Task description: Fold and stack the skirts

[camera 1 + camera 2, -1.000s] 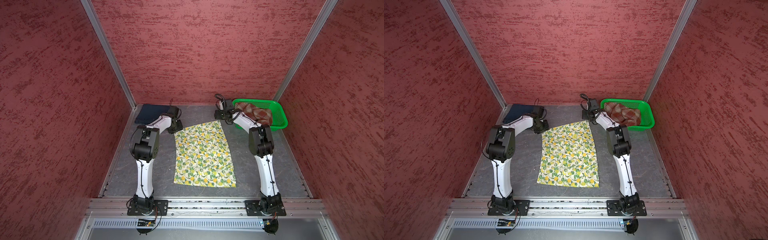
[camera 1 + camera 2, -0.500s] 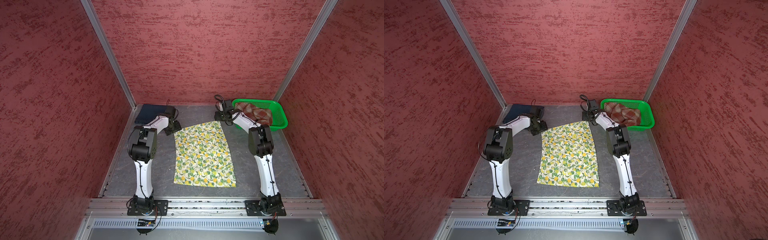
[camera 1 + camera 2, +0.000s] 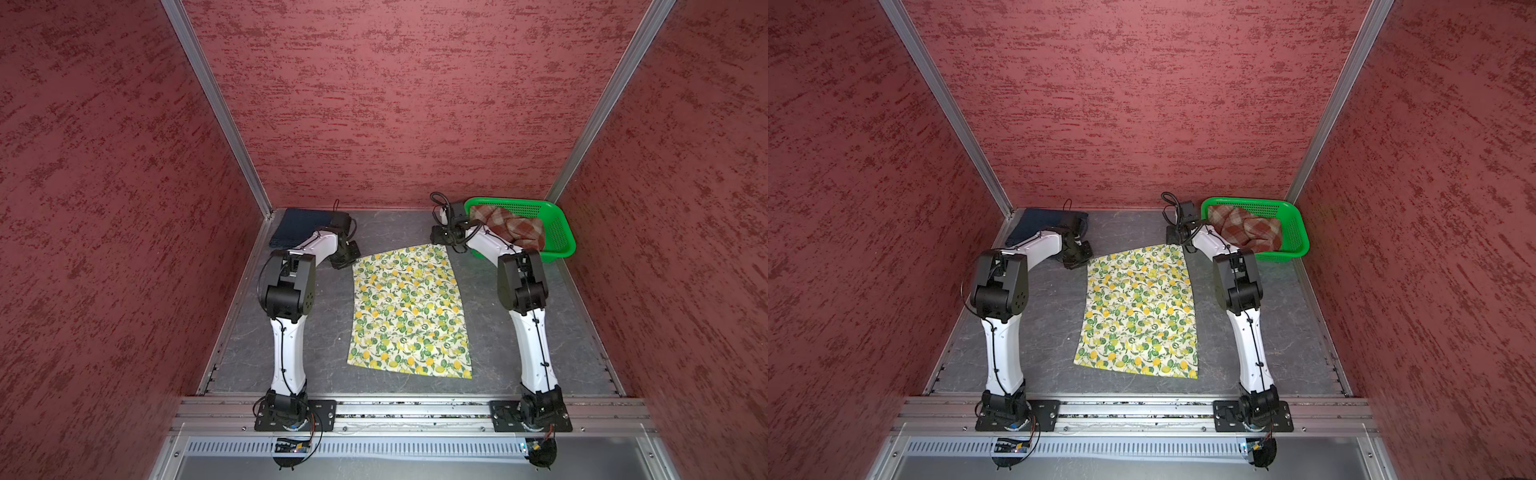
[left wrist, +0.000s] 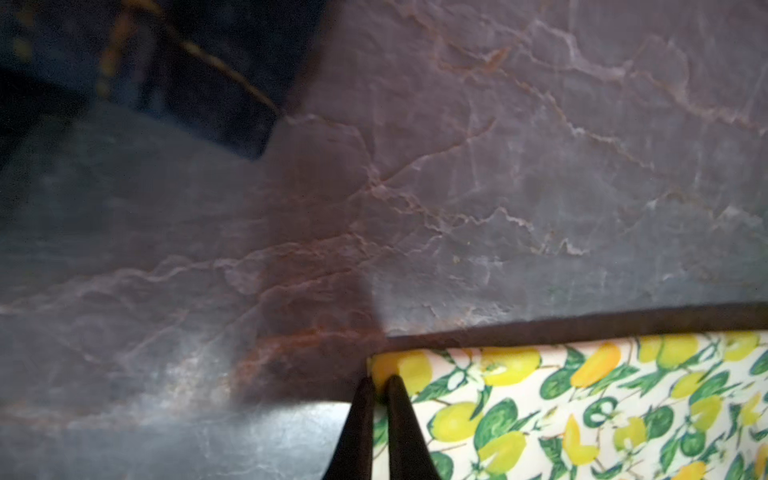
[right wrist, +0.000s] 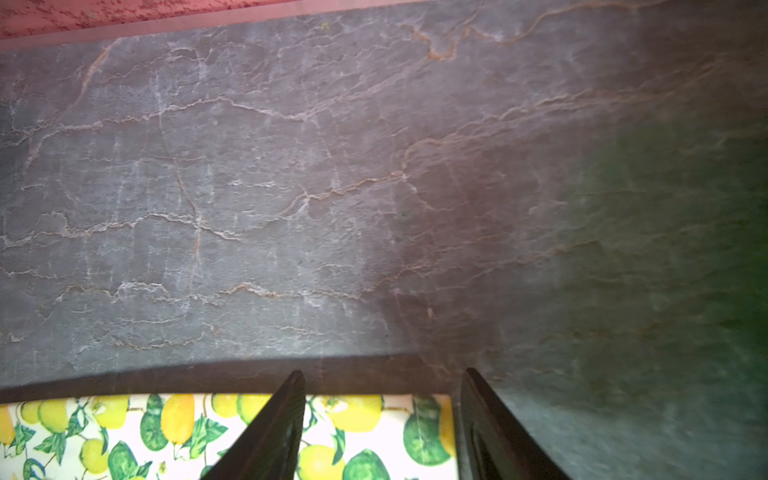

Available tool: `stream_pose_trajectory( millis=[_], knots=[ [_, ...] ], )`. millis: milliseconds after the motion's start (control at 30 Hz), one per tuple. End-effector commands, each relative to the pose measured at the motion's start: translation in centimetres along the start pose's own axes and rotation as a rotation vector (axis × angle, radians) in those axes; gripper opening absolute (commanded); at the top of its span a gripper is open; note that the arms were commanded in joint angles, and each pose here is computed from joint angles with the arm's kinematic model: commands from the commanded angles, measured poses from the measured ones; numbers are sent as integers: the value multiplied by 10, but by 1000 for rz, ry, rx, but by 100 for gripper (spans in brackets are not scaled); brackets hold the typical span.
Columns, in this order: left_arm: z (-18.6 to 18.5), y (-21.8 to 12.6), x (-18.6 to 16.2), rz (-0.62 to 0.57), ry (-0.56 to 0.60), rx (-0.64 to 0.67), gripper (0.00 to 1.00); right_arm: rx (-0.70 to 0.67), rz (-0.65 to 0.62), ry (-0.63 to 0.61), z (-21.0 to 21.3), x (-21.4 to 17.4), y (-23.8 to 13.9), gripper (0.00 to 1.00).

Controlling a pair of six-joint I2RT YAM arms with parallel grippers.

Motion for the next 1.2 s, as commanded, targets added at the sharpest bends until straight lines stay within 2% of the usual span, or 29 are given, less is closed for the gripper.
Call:
stream_pose_trajectory(
  millis=[0,300,533,700,767,867,1167],
  knots=[
    [-1,1,1,6,12,-2,0,2,22,10,-7,-2,0,61],
    [-1,-2,7,-5,9,-2,0,-61,48,11,-19,-8,0,56],
    [-3,-3,8,-14,5,-5,0,-29,82,33,-18,-17,10,48],
    [-4,-3,10,-18,0,-15,0,18,81,55,-9,-12,14,29],
    [-5,-3,11,-22,0,-14,0,21,84,57,-7,-10,16,14],
    [-5,-4,12,-24,2,-16,0,28,65,60,-5,-5,15,0],
    [-2,-21,30,-73,-10,-23,0,46,-102,47,10,35,-16,0]
  ],
)
Point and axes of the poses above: each gripper's point midway between its finger pads, its own y axis out along the fingers, its own z axis along the line the jaws close on, x = y × z, the point moved 3 cm from there along -y, back along the fingers, and after that the axes turned 14 degrees about y, right-handed, at the moved point
